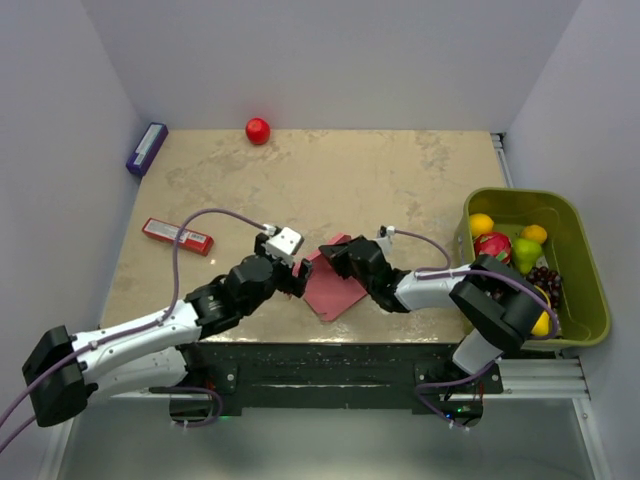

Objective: Fold the paper box

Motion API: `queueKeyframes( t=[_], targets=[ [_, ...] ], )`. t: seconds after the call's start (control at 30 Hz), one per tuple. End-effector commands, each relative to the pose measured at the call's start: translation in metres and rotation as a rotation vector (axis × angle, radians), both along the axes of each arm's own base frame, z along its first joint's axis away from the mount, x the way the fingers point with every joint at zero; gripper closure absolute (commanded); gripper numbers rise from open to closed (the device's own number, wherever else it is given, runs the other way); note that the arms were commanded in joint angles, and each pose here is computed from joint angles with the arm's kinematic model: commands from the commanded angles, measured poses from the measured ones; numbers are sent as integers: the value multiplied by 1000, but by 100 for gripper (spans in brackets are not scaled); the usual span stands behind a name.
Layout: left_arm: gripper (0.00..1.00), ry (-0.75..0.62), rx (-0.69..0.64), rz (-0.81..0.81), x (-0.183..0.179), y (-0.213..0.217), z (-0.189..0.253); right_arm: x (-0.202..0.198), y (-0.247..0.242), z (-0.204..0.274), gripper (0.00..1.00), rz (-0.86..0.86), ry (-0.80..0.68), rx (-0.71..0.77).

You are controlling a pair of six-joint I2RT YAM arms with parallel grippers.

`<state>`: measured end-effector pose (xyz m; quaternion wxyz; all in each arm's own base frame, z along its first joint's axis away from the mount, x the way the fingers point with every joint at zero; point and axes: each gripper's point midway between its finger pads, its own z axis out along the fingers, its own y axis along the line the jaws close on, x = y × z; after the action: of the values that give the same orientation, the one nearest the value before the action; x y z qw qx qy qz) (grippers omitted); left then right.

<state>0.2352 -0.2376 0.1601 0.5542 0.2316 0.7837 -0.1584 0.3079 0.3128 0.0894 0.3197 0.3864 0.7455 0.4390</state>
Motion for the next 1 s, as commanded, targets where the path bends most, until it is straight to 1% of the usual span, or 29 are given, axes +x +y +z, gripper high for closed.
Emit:
queueKeyframes(
  t=[0.0,0.07,0.1,0.13,0.2,0.33,0.37,0.53,0.6,0.73,0.77,0.83,0.97],
  targets=[
    [13,98,-168,135,-6,20,-7,-2,-12,-6,100,-24,2,-22],
    [10,160,-200,221,-6,40,-22,-4,-13,-5,100,-23,-1,-24],
    [9,199,-255,299,2,54,-26,-4,-14,-3,100,-25,-6,-20],
    [8,232,-273,308,0,59,-32,-5,-15,-3,100,-24,-7,-23],
    [8,270,-280,360,2,72,-48,-5,-15,-2,100,-22,-11,-21],
    [9,352,-218,412,-2,78,-83,-6,-14,1,100,-11,-21,-22],
    [9,358,-219,417,-3,79,-86,-6,-15,1,100,-12,-21,-25],
    [11,343,-256,338,1,61,-87,-8,-17,-4,100,-11,-20,-28],
    [13,350,-247,298,1,54,-90,-9,-18,-5,100,-11,-20,-24],
    [18,356,-285,211,2,32,-90,-8,-19,-6,100,-15,-26,-31],
    [21,352,-293,204,4,29,-88,-9,-19,-7,100,-12,-26,-34],
    [22,350,-301,193,5,23,-87,-9,-20,-7,100,-15,-27,-34],
    [24,349,-310,153,0,9,-86,-11,-23,-9,100,-22,-26,-41]
  ],
)
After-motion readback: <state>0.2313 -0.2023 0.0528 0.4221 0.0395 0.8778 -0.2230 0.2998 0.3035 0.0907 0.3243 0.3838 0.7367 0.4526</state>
